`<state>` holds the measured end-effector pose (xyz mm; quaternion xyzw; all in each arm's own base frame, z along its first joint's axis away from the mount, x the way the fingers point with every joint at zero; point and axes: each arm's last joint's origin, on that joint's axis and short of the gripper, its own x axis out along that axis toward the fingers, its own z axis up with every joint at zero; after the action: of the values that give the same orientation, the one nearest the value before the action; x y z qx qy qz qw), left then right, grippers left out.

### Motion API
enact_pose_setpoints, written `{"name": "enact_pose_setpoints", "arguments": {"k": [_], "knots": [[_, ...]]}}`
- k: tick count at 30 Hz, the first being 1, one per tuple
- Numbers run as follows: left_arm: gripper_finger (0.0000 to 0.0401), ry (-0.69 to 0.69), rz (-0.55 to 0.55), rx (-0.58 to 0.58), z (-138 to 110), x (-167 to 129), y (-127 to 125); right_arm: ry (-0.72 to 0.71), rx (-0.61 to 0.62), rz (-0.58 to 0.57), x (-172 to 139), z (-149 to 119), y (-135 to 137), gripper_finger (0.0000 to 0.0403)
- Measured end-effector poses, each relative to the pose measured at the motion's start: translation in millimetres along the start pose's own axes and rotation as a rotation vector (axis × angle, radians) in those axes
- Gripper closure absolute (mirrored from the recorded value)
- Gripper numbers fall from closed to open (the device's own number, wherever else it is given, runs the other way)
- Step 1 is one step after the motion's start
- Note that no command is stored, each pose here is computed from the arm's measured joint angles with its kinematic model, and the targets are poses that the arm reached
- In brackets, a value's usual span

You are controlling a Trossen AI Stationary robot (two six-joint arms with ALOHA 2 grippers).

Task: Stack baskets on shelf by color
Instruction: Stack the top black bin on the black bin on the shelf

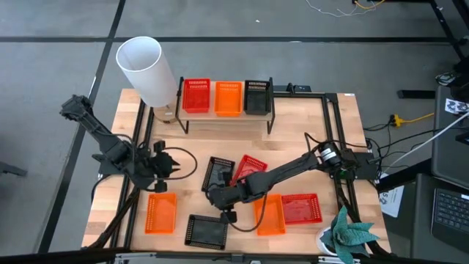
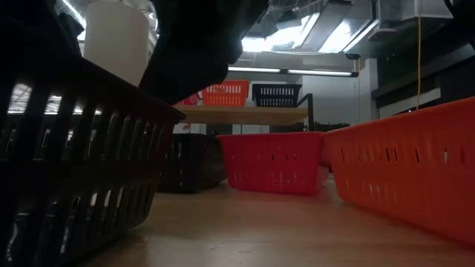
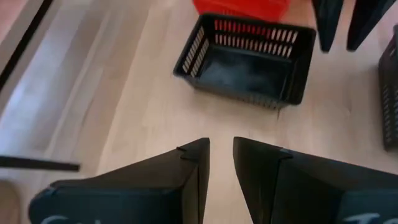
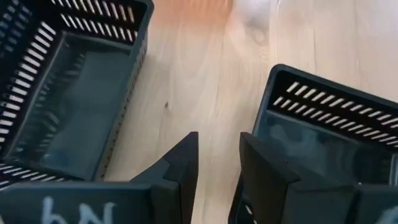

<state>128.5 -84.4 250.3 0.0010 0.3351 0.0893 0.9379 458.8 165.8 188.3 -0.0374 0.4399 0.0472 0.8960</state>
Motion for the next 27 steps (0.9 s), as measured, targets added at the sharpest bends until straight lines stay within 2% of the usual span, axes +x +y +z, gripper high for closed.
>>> {"name": "enact_pose_setpoints", "arguments": {"k": [5, 10, 19, 27], "knots": [[0.0335, -0.101, -0.055, 0.012, -13.8, 7.5, 2.8, 0.013, -0.005, -0.099, -0.3, -2.3, -3.4, 0.0287], [0.0335, -0.180, -0.094, 0.029, -27.4, 15.5, 4.6, 0.018, -0.002, -0.103, -0.3, -2.8, -3.9, 0.0287], [0.0335, -0.253, -0.163, -0.027, -53.1, 28.6, 9.0, 0.028, -0.002, -0.104, 3.3, -4.8, -3.7, 0.0287], [0.0347, -0.339, -0.246, 0.051, -56.0, 32.5, 5.0, 0.058, 0.036, -0.127, 20.8, -12.8, -8.3, 0.0287]]}}
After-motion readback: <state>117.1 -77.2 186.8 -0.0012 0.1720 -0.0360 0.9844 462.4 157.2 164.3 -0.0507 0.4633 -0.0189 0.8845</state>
